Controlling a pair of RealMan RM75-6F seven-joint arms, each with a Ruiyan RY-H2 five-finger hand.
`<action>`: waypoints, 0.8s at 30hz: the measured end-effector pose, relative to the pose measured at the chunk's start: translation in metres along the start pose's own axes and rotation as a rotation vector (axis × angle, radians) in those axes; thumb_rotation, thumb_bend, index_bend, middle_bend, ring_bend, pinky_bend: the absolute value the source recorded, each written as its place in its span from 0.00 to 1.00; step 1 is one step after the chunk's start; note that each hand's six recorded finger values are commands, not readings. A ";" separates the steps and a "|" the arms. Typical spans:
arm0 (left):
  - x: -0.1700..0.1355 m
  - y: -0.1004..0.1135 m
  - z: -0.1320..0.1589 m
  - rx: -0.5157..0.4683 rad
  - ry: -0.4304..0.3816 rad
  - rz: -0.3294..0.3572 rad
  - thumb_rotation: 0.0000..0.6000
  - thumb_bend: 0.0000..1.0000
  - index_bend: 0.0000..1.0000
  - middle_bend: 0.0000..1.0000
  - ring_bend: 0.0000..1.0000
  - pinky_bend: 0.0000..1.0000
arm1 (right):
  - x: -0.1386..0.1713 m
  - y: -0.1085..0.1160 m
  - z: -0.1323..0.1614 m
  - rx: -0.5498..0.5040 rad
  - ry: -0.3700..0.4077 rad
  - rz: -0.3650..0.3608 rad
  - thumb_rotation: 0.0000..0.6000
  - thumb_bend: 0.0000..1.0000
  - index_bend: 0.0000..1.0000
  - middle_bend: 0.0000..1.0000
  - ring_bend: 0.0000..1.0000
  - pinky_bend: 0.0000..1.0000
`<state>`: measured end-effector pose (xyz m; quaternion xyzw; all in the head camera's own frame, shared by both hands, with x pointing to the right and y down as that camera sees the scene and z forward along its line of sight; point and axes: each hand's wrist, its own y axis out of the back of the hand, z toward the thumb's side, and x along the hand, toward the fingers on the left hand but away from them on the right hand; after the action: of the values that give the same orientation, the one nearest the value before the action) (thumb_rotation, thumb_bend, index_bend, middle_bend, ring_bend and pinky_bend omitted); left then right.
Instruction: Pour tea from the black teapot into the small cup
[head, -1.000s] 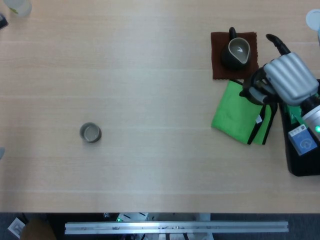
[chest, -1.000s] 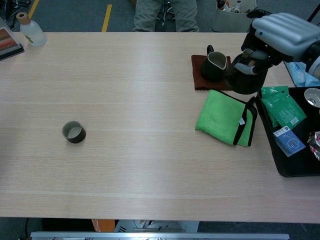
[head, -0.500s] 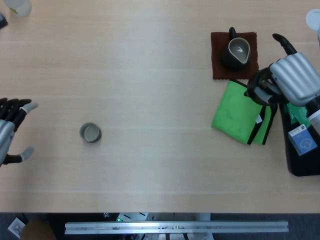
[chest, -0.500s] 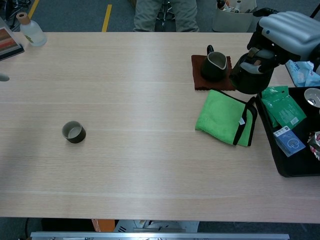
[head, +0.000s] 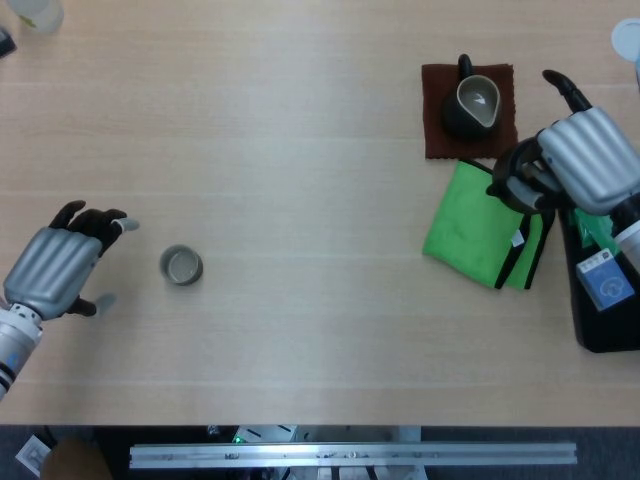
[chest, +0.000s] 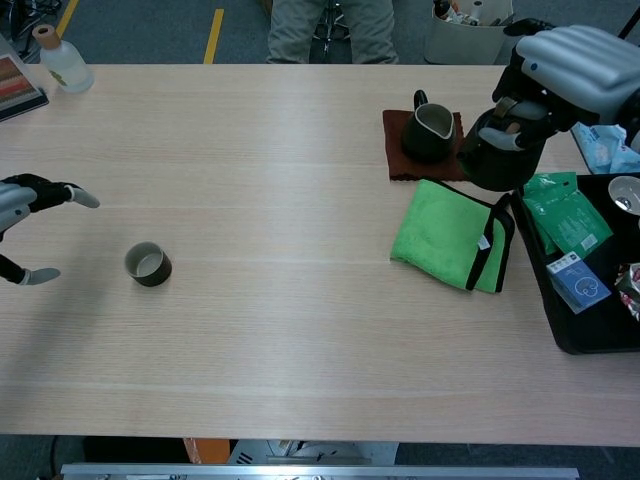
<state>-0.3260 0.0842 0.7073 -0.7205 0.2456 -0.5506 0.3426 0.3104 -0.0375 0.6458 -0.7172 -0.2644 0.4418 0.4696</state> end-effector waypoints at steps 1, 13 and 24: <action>0.003 -0.003 0.000 -0.003 0.005 -0.006 1.00 0.23 0.17 0.14 0.15 0.07 | 0.000 0.000 0.000 0.000 0.000 0.000 0.91 0.29 1.00 0.91 0.87 0.01; 0.032 -0.030 0.011 -0.002 0.017 -0.043 1.00 0.23 0.18 0.12 0.14 0.07 | 0.000 -0.003 -0.001 -0.001 -0.001 0.012 0.91 0.29 1.00 0.91 0.87 0.01; 0.048 -0.044 0.029 0.003 -0.007 -0.060 1.00 0.23 0.19 0.12 0.14 0.07 | 0.001 -0.004 -0.004 -0.001 -0.006 0.019 0.91 0.29 1.00 0.91 0.87 0.01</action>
<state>-0.2861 0.0837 0.7666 -0.7289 0.2221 -0.5585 0.3279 0.3143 -0.0364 0.6499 -0.7186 -0.2591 0.4483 0.4642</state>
